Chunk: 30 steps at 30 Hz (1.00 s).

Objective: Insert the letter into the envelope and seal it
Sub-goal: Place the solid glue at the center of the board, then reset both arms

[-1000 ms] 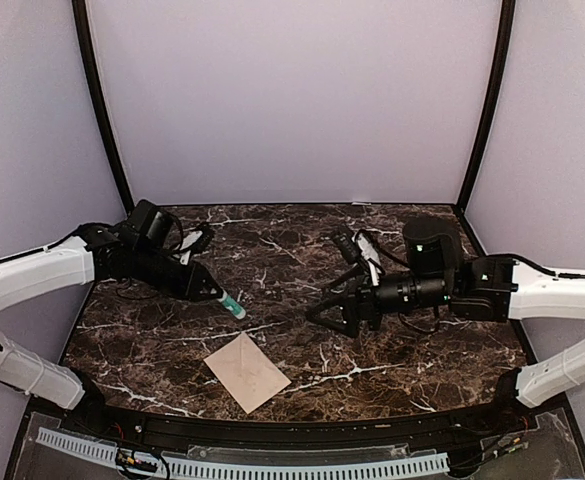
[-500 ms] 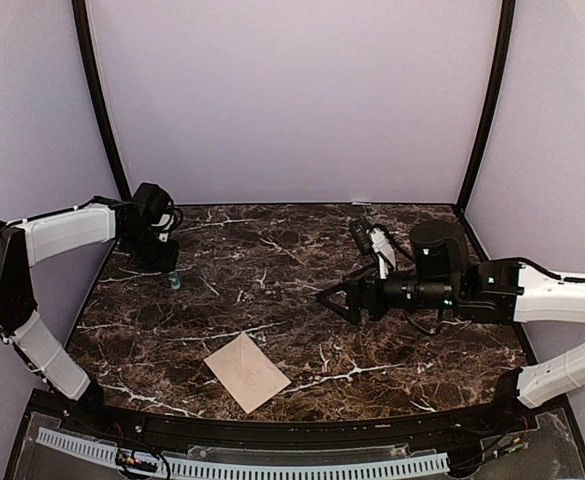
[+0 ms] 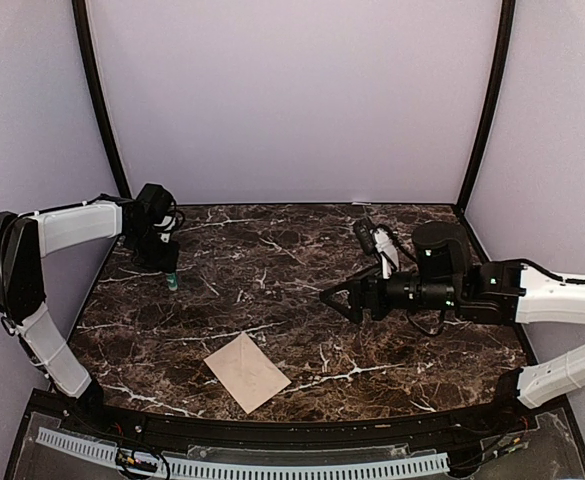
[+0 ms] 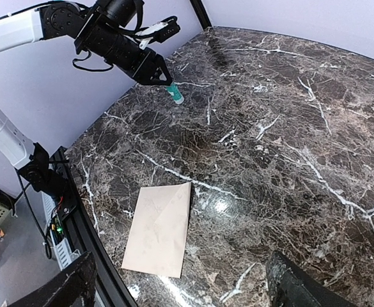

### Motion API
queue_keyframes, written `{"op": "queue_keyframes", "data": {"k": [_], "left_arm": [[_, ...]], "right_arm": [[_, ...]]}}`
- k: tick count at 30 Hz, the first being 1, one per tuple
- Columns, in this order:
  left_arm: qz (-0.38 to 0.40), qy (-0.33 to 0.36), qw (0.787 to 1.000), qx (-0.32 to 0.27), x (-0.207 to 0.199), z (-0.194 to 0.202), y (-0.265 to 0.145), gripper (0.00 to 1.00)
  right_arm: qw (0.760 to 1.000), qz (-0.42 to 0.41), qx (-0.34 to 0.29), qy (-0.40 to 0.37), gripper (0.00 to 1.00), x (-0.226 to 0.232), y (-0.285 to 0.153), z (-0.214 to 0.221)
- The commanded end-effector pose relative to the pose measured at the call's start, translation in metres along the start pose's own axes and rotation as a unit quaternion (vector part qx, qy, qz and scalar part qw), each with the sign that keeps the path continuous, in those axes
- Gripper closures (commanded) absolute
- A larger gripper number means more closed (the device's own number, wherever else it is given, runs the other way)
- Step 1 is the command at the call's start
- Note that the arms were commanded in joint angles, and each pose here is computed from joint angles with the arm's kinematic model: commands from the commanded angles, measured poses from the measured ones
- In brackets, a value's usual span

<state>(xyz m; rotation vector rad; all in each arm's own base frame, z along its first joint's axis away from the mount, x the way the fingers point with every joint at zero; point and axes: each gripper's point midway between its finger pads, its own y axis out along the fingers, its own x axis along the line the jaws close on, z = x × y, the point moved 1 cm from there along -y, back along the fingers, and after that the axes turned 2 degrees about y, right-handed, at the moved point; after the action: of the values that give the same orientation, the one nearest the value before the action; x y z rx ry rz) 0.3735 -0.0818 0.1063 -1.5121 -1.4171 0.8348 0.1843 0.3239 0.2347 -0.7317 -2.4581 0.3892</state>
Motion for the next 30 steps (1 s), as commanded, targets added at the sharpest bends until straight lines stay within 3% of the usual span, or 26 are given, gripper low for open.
{"op": "queue_keyframes", "data": {"k": [1, 3, 5, 10, 16, 20, 21, 23, 24, 25, 26, 27, 30], "left_arm": [[-0.003, -0.001, 1.000, -0.004, 0.005, -0.003, -0.009, 0.50], [-0.006, -0.002, 1.000, -0.011, 0.006, -0.006, -0.014, 0.31], [-0.008, -0.003, 1.000, -0.022, 0.008, -0.010, -0.021, 0.20], [-0.010, -0.020, 0.998, -0.062, 0.012, -0.026, -0.045, 0.11], [-0.003, -0.101, 0.978, -0.181, 0.025, -0.056, -0.077, 0.06], [-0.030, -0.192, 0.945, -0.263, 0.069, -0.060, -0.076, 0.06], [-0.040, -0.208, 0.944, -0.254, 0.079, -0.044, -0.062, 0.06], [-0.040, -0.270, 0.920, -0.281, 0.112, -0.026, -0.056, 0.06], [-0.045, -0.311, 0.889, -0.332, 0.141, -0.027, -0.073, 0.06], [-0.047, -0.323, 0.889, -0.320, 0.145, -0.002, -0.056, 0.06], [-0.061, -0.336, 0.865, -0.367, 0.164, -0.002, -0.076, 0.06], [-0.082, -0.339, 0.864, -0.363, 0.168, 0.019, -0.066, 0.05], [-0.141, -0.311, 0.836, -0.429, 0.182, 0.034, -0.089, 0.03]], "right_arm": [[1.000, 0.010, -0.009, 0.008, 0.11, -0.006, -0.001, -0.004], [1.000, 0.011, -0.010, 0.008, 0.10, -0.006, -0.001, -0.005], [1.000, 0.012, -0.010, 0.008, 0.09, -0.006, 0.000, -0.005], [0.999, 0.034, -0.011, 0.016, 0.06, -0.017, 0.005, -0.012], [0.994, 0.089, -0.037, 0.042, 0.01, -0.070, 0.013, -0.035], [0.986, 0.136, -0.062, 0.076, 0.01, -0.143, 0.006, -0.051], [0.982, 0.154, -0.069, 0.087, 0.01, -0.165, 0.000, -0.052], [0.970, 0.195, -0.090, 0.110, 0.01, -0.212, -0.019, -0.054], [0.964, 0.213, -0.104, 0.121, 0.01, -0.233, -0.032, -0.054], [0.956, 0.233, -0.120, 0.132, 0.01, -0.255, -0.047, -0.054], [0.948, 0.252, -0.135, 0.139, 0.01, -0.271, -0.062, -0.052], [0.939, 0.275, -0.151, 0.143, 0.01, -0.288, -0.079, -0.050], [0.906, 0.351, -0.200, 0.128, 0.01, -0.320, -0.127, -0.042]]}}
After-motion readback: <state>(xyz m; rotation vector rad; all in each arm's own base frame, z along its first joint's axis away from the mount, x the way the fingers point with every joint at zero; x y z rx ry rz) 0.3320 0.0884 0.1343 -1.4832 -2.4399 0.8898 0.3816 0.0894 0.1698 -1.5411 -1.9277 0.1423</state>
